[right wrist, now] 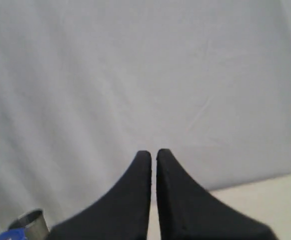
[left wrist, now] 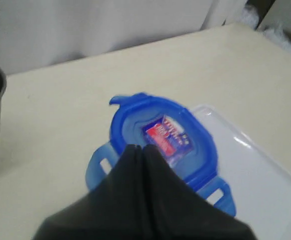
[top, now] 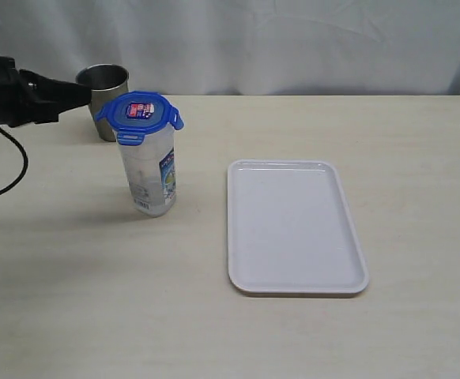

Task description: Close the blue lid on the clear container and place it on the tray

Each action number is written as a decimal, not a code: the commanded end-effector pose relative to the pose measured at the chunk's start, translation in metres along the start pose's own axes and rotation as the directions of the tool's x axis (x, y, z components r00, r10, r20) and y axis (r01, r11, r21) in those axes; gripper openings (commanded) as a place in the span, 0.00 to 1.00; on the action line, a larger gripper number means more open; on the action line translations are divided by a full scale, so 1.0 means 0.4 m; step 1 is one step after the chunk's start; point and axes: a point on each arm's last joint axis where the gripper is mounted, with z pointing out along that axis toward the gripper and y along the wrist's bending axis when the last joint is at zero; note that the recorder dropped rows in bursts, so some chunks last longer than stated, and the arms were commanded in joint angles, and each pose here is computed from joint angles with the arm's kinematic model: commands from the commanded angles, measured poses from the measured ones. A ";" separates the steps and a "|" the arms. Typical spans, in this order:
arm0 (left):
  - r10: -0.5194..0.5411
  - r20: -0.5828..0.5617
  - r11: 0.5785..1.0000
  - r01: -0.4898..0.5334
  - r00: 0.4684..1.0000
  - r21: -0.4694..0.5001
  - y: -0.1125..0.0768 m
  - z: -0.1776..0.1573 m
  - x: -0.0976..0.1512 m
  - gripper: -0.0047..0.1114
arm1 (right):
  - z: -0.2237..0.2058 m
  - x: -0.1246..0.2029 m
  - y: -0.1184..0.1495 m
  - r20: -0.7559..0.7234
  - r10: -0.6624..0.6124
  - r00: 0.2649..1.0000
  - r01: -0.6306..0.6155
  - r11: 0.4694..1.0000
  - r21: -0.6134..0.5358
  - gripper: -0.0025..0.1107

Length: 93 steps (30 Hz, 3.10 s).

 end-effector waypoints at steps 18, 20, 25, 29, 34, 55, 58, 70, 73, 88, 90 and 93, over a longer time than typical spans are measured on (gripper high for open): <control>0.067 -0.014 0.997 -0.067 0.998 0.026 0.032 0.012 0.086 0.04 | 0.553 0.122 0.235 -0.627 -0.318 0.711 0.175 0.944 -0.280 0.06; 0.066 -0.008 0.996 -0.066 0.998 0.060 0.032 0.019 0.089 0.04 | 0.599 0.142 0.251 -0.665 -0.346 0.661 0.179 0.934 -0.309 0.06; 0.086 -0.020 0.993 -0.084 0.996 0.089 0.025 0.020 0.091 0.04 | 0.682 0.183 0.305 -0.708 -0.457 0.538 0.118 0.873 -0.474 0.06; 0.101 -0.035 0.990 -0.096 0.994 0.104 0.016 0.027 0.094 0.04 | 0.741 0.208 0.337 -0.687 -0.473 0.552 0.057 0.843 -0.535 0.06; 0.090 -0.056 0.995 -0.088 0.994 0.042 0.028 0.031 0.097 0.04 | 0.811 0.288 0.359 -0.591 -0.544 0.596 0.071 0.768 -0.636 0.06; 0.088 -0.053 0.996 -0.087 0.995 0.017 0.035 0.032 0.091 0.04 | 0.876 0.434 0.382 -0.509 -0.697 0.504 -0.031 0.575 -0.818 0.06; 0.088 -0.053 0.996 -0.087 0.995 0.017 0.035 0.032 0.091 0.04 | 0.872 0.435 0.383 -0.510 -0.702 0.498 -0.044 0.567 -0.823 0.06; 0.071 -0.038 0.997 -0.071 0.997 0.000 0.039 0.032 0.087 0.04 | 0.860 0.437 0.385 -0.502 -0.722 0.476 -0.078 0.534 -0.842 0.06; 0.075 -0.035 0.997 -0.075 0.997 -0.001 0.040 0.032 0.084 0.04 | 0.860 0.438 0.382 -0.500 -0.729 0.468 -0.071 0.532 -0.843 0.06; 0.087 -0.052 0.996 -0.088 0.995 -0.019 0.043 0.036 0.081 0.04 | 0.893 0.416 0.375 -0.495 -0.696 0.521 0.060 0.608 -0.792 0.06; 0.099 -0.063 0.995 -0.099 0.993 -0.002 0.035 0.043 0.084 0.04 | 0.901 0.416 0.377 -0.500 -0.668 0.551 0.061 0.630 -0.775 0.06; 0.095 -0.096 0.995 -0.093 0.991 0.025 0.029 0.067 0.107 0.04 | 0.906 0.418 0.382 -0.486 -0.649 0.586 0.056 0.630 -0.774 0.06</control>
